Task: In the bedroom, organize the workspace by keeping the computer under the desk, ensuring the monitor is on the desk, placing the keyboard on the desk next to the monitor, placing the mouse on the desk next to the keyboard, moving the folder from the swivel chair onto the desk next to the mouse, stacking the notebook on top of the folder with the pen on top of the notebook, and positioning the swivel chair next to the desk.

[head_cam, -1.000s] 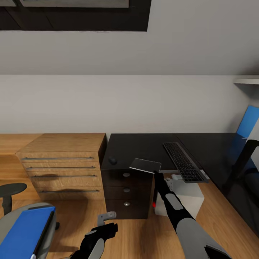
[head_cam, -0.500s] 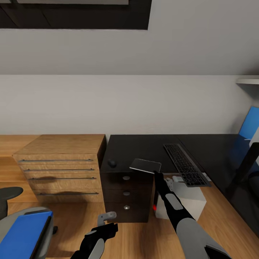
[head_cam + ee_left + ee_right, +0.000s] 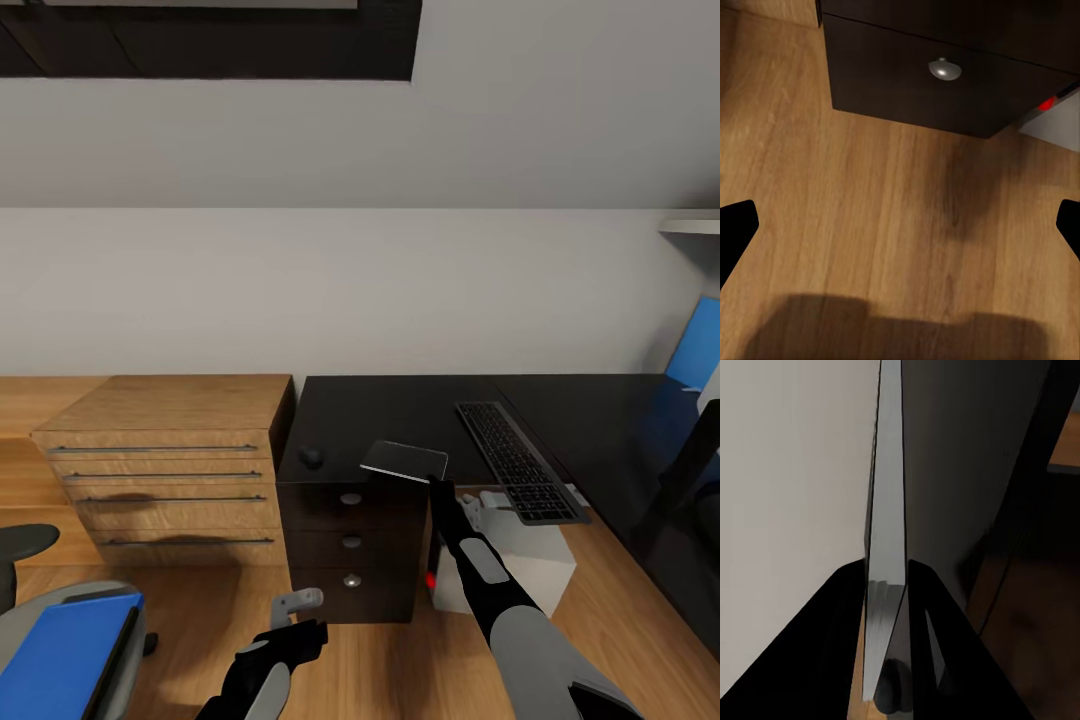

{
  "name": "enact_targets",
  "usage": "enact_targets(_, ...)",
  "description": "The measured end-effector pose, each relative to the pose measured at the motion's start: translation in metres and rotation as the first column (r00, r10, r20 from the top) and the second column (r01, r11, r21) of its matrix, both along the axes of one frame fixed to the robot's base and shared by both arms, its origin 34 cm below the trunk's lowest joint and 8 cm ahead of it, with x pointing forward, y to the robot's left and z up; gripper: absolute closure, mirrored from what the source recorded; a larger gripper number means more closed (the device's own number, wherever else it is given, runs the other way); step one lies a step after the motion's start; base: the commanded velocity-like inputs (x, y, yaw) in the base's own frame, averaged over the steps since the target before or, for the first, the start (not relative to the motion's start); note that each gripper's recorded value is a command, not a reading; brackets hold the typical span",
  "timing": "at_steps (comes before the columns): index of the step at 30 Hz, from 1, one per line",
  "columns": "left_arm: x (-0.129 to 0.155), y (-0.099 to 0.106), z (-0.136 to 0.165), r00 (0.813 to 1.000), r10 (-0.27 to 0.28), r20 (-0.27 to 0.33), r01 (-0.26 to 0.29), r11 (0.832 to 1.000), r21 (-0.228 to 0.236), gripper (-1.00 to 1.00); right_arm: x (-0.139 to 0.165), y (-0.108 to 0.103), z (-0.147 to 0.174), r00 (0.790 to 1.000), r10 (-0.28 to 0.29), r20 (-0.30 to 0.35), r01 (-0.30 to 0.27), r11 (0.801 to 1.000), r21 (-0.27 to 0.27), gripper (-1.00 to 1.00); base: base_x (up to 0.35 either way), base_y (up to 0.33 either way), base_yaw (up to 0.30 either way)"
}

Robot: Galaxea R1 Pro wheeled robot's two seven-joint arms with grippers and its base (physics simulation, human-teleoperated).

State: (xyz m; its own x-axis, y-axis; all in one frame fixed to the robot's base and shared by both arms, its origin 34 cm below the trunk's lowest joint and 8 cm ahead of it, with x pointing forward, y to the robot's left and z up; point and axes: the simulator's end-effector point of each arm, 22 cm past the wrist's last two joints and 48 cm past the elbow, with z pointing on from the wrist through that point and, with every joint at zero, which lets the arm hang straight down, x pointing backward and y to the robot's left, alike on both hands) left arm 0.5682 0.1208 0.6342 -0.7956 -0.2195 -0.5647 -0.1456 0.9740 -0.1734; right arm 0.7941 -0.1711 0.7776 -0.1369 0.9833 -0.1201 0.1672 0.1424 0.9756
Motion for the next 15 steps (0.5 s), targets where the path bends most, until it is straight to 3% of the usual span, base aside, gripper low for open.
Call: enact_targets(15,-0.003,-0.002,-0.025,1.000,-0.002,0.000,0.002,1.000,-0.001,-1.00,-0.003,0.000,-0.027,1.000,0.000,-0.003,0.000,1.000,0.000,1.00,0.000,0.000,0.000)
